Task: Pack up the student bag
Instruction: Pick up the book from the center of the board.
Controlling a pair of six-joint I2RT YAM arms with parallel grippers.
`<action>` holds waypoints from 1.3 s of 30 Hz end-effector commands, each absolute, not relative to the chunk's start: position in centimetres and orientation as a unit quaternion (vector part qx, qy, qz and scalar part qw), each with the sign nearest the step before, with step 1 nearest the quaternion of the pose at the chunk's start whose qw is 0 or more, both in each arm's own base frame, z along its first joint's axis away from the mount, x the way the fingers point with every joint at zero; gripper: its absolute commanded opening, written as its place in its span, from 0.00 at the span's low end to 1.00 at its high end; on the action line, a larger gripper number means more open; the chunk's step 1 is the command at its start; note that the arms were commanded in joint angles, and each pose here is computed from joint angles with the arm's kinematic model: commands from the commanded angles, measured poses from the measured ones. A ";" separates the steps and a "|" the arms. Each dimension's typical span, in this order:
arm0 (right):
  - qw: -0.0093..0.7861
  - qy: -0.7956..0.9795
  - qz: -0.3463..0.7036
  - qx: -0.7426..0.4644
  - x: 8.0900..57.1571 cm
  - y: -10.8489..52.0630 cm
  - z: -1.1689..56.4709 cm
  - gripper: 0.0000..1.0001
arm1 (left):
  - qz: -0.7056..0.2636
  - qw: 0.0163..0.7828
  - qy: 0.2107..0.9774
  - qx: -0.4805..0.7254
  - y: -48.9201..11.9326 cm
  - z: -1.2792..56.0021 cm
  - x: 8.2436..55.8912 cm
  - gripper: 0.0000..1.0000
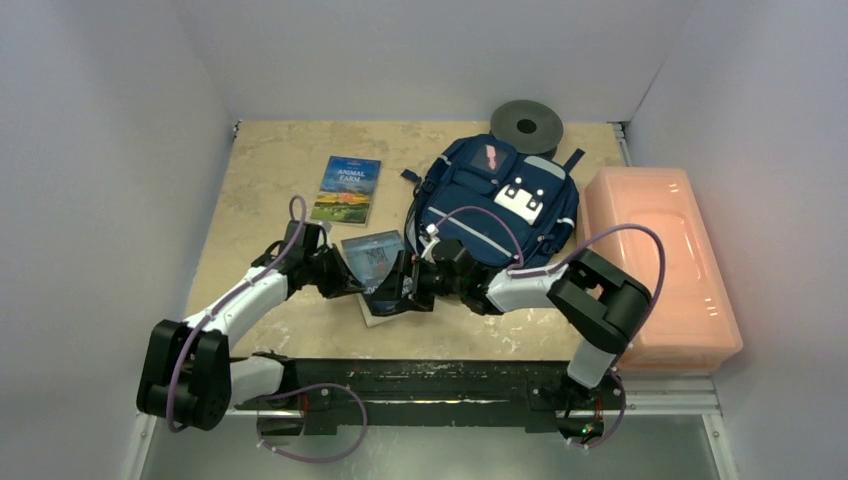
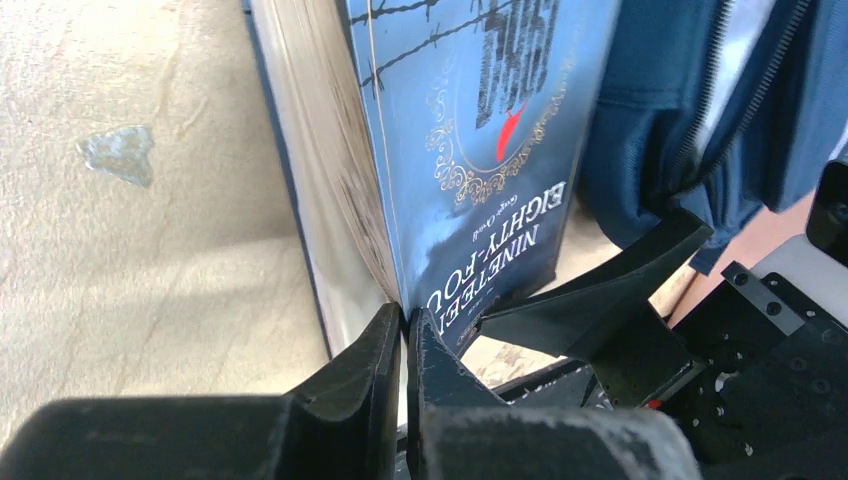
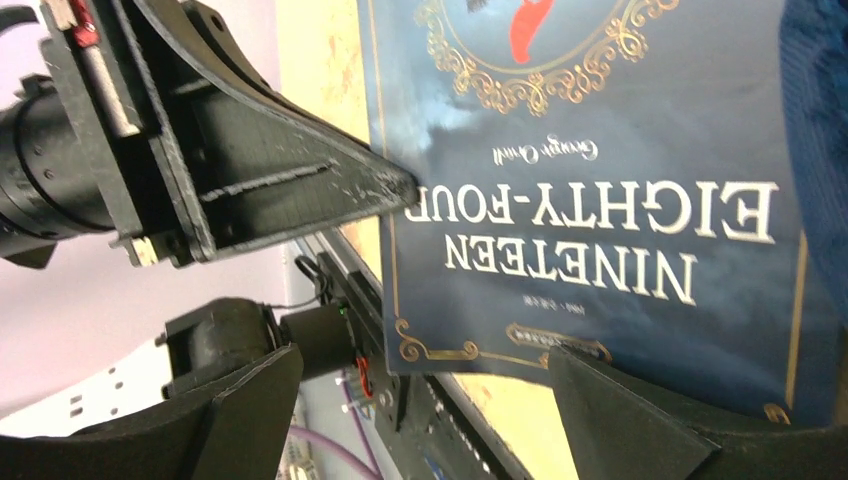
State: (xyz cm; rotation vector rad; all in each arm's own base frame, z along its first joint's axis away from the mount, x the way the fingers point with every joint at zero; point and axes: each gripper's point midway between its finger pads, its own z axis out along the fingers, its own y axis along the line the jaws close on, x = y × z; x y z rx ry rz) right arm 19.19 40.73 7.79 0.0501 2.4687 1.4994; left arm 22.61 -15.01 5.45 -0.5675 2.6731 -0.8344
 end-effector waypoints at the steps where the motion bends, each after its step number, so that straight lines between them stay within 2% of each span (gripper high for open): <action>1: 0.149 0.862 0.485 -0.005 19.0 37.6 8.5 0.99 | -0.322 0.211 0.913 -0.139 -15.7 10.3 23.7 0.00; 6: 0.181 0.869 0.461 0.009 19.4 33.7 9.9 0.99 | -0.360 0.244 0.890 -0.136 -15.4 14.0 22.9 0.00; 11: 0.182 0.854 0.487 0.042 19.5 31.7 9.9 0.99 | -0.404 0.255 0.868 -0.137 -15.9 16.3 22.3 0.00; 20: 0.142 0.814 0.559 0.069 19.1 35.1 9.7 0.99 | -0.481 0.269 0.824 -0.133 -17.4 19.5 21.3 0.00; 29: 0.092 0.748 0.648 0.112 18.7 37.6 12.0 0.98 | -0.493 0.288 0.810 -0.131 -17.2 22.0 20.5 0.00; 31: 0.085 0.725 0.675 0.109 18.8 38.3 13.6 0.92 | -0.500 0.284 0.807 -0.135 -17.3 21.7 20.3 0.00; 35: 0.068 0.683 0.720 0.101 17.8 39.2 16.6 0.66 | -0.491 0.280 0.812 -0.143 -17.1 20.3 19.8 0.00; 37: 0.063 0.670 0.733 0.095 17.3 39.3 17.7 0.52 | -0.478 0.279 0.819 -0.148 -16.7 19.3 19.4 0.00; 39: 0.059 0.662 0.741 0.097 16.8 38.9 18.4 0.33 | -0.465 0.280 0.826 -0.153 -16.3 18.5 19.0 0.00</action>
